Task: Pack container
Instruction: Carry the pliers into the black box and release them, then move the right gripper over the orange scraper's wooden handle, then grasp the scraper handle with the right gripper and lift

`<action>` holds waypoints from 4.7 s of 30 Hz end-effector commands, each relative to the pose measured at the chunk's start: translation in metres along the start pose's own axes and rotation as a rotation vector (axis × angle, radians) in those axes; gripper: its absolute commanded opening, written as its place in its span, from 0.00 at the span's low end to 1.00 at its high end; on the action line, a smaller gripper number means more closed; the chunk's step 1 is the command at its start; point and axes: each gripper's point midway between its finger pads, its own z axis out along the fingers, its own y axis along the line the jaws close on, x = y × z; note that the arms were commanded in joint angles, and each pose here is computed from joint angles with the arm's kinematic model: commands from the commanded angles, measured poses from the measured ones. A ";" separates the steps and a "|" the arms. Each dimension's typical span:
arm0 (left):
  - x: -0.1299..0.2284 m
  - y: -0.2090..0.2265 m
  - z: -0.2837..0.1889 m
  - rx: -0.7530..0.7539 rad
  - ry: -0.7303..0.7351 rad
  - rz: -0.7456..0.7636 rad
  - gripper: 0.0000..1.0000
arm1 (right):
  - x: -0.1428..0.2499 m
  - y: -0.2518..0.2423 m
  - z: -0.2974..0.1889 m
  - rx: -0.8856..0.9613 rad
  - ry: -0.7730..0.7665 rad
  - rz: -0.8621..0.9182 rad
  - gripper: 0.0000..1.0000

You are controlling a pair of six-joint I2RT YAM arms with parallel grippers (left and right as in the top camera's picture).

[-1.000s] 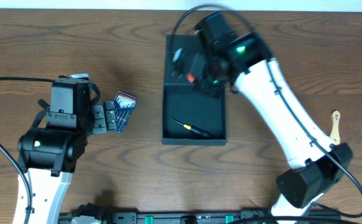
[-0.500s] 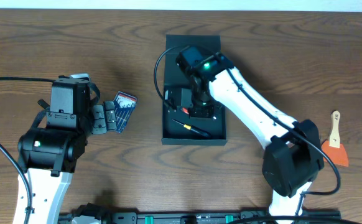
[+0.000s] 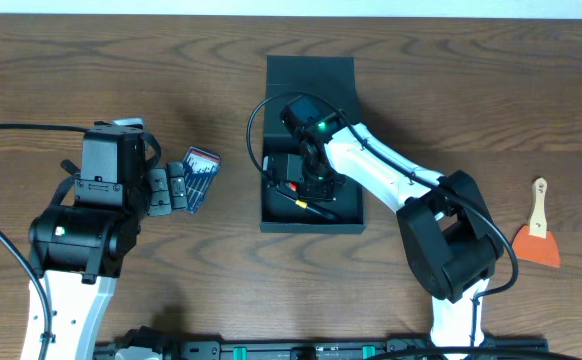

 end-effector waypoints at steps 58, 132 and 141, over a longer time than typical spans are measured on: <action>-0.008 0.003 -0.005 -0.010 -0.025 -0.019 0.98 | 0.473 -0.004 -0.123 0.161 0.112 2.017 0.99; -0.007 0.003 -0.005 -0.010 -0.025 -0.018 0.98 | 0.470 -0.011 -0.030 0.104 0.054 1.801 0.05; -0.007 0.003 -0.005 -0.010 -0.025 -0.018 0.99 | 0.445 -0.030 -0.031 0.091 0.004 1.741 0.01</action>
